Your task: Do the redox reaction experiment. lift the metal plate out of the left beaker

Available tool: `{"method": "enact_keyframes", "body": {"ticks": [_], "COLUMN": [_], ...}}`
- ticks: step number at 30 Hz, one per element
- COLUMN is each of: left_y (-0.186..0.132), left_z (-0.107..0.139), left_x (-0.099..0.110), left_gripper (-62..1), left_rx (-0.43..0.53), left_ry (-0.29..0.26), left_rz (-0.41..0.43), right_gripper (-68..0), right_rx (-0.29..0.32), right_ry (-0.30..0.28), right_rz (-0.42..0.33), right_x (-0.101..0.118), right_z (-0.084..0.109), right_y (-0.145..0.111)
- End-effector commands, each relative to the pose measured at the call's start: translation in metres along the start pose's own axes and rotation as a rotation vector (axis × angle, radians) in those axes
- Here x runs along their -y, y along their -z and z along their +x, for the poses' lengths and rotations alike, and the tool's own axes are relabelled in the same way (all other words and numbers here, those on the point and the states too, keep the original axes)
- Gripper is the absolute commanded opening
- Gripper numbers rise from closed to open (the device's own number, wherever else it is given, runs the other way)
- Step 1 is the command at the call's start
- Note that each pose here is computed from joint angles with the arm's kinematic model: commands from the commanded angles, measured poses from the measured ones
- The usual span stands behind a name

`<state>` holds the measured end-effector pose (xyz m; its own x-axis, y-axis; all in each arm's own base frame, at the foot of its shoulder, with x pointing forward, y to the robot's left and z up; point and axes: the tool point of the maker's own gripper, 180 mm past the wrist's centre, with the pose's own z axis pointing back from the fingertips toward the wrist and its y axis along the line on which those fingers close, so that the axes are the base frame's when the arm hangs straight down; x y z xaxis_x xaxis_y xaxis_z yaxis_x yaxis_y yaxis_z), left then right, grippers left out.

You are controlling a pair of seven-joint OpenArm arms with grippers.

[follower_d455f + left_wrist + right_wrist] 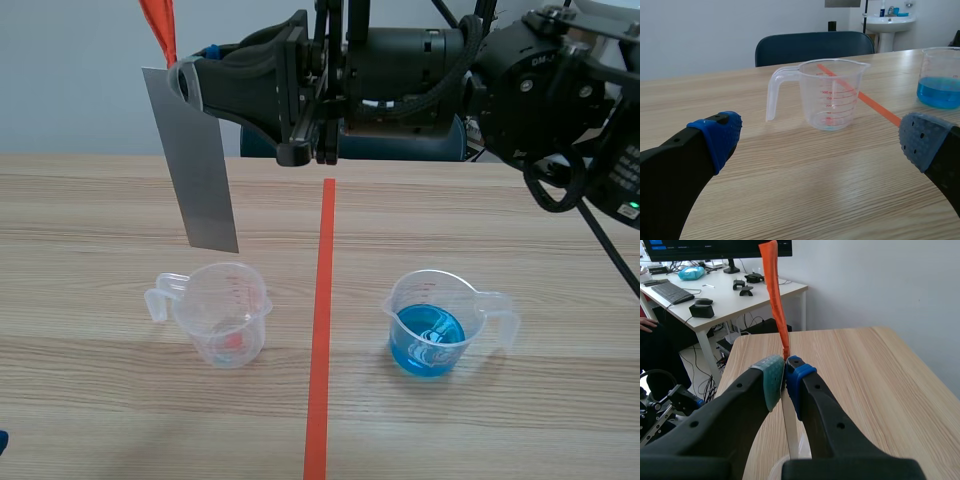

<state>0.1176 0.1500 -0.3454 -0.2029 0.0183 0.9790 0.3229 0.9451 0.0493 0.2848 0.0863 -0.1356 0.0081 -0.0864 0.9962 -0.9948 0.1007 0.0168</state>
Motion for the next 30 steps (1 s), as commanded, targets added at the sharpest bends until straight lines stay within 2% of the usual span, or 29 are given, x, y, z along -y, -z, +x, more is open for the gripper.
{"method": "enact_keyframes", "body": {"ticks": [1, 30], "left_y": [0.0007, 0.0007], "left_z": [0.0056, 0.0056], "left_x": [-0.0029, -0.0029], "left_gripper": [1.4, 1.4], "left_rx": [0.024, 0.024], "left_ry": [0.007, 0.007], "left_rz": [-0.001, -0.001], "right_gripper": [-67.1, -67.1], "right_rx": [0.044, 0.027], "right_ry": [-0.013, -0.007], "right_rz": [0.016, 0.014], "right_x": [-0.0012, -0.0022], "right_z": [0.0159, 0.0133], "right_y": [0.0056, 0.0141]}}
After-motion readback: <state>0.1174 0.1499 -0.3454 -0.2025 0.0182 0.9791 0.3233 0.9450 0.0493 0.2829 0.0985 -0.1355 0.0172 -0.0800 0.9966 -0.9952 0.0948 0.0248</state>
